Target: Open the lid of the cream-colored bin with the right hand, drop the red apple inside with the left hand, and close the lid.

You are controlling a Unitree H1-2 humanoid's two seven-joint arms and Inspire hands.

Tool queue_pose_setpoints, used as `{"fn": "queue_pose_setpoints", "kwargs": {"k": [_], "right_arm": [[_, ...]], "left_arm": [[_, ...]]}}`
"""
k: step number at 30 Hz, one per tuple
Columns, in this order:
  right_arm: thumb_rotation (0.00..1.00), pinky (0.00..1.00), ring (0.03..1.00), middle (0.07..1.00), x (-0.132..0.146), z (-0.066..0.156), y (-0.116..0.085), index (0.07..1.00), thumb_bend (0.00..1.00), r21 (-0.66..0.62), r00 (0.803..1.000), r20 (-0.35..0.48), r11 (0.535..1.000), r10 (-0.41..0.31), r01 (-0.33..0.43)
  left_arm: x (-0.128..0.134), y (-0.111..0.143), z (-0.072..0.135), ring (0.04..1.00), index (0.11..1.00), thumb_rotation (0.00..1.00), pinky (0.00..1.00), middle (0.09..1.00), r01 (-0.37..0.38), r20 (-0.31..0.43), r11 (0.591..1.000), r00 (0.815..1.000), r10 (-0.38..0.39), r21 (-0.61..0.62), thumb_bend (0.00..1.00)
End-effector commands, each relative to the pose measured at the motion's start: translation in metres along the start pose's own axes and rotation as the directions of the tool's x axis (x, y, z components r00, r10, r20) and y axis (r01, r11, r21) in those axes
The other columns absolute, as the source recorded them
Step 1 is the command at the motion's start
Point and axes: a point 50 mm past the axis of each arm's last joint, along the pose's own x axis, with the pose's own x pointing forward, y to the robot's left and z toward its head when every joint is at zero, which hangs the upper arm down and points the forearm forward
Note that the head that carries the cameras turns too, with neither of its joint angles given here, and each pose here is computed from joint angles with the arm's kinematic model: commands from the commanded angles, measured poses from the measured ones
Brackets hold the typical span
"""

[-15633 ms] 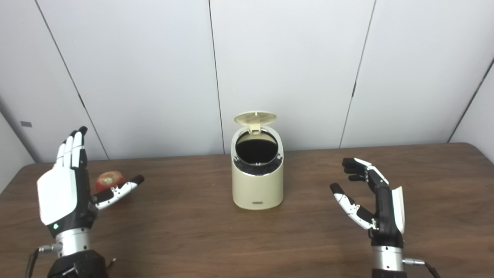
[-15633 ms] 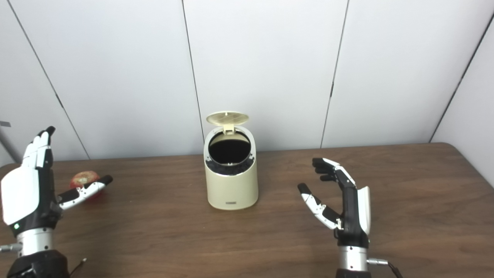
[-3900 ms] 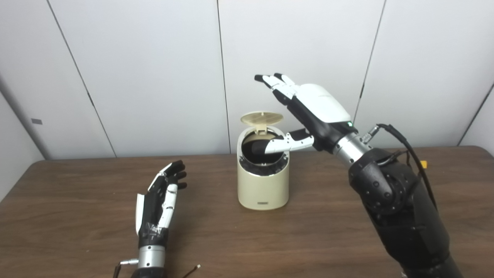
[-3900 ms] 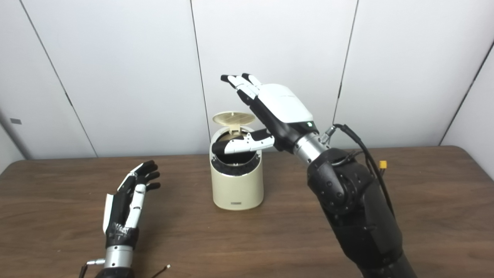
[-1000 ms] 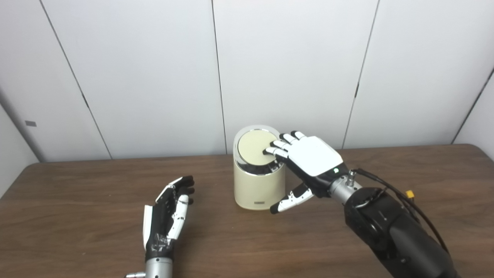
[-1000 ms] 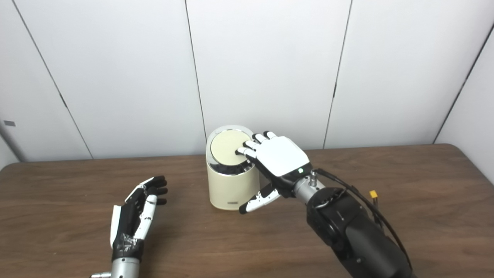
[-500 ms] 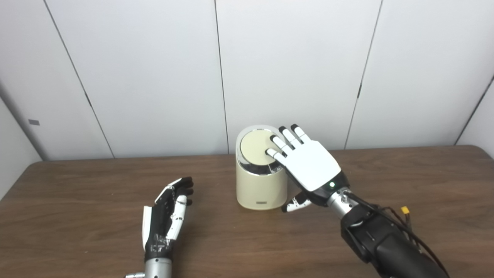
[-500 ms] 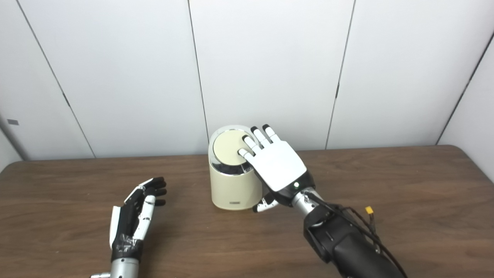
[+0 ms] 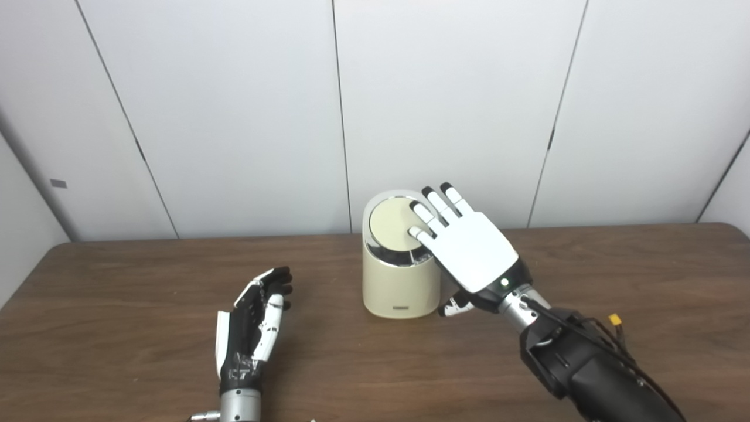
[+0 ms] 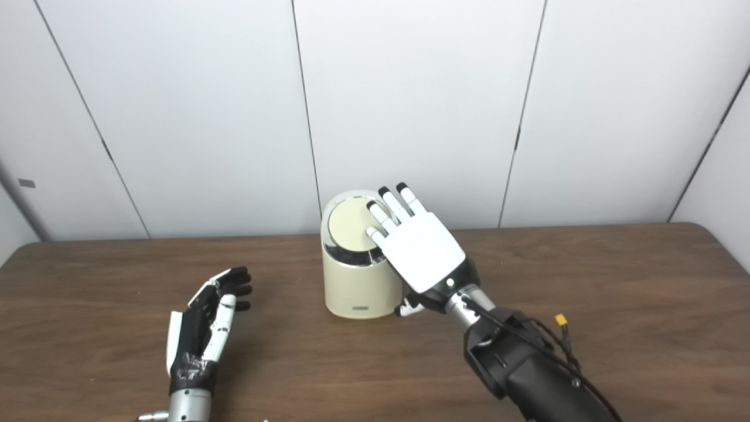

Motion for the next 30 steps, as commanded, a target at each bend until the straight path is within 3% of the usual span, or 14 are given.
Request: {"fn": "queue_pose_setpoints", "kwargs": {"k": [1, 14, 20, 30], "right_arm": [[0.48, 1.0, 1.0, 0.948, -0.0074, -0.0082, 0.0187, 0.691, 0.79, -0.017, 0.992, 0.003, 0.991, 0.129, -0.129], [0.4, 0.97, 0.967, 0.919, -0.0115, -0.013, 0.0156, 0.784, 0.75, 0.04, 0.999, -0.002, 0.998, 0.043, -0.043], [0.4, 1.0, 0.999, 0.954, -0.012, -0.0139, 0.0118, 0.911, 0.72, 0.076, 0.998, -0.028, 0.996, 0.054, -0.052], [0.41, 1.0, 0.996, 0.952, -0.013, -0.013, 0.0107, 0.961, 0.72, 0.099, 0.998, -0.034, 0.994, 0.047, -0.043]], "left_arm": [[0.0092, -0.0012, 0.0075, 0.726, 0.753, 0.7, 0.66, 0.752, 0.005, 0.068, 1.0, 0.998, -0.005, 0.005, 0.31], [0.011, -0.004, -0.001, 0.725, 0.747, 0.72, 0.65, 0.752, 0.017, 0.062, 0.999, 0.998, -0.019, 0.031, 0.33], [0.0103, -0.0055, -0.0008, 0.734, 0.755, 0.73, 0.66, 0.755, 0.017, 0.056, 1.0, 0.998, -0.018, 0.026, 0.32], [0.0095, -0.0068, 0.0005, 0.724, 0.75, 0.69, 0.65, 0.75, 0.011, 0.053, 0.999, 0.999, -0.013, 0.03, 0.3]]}}
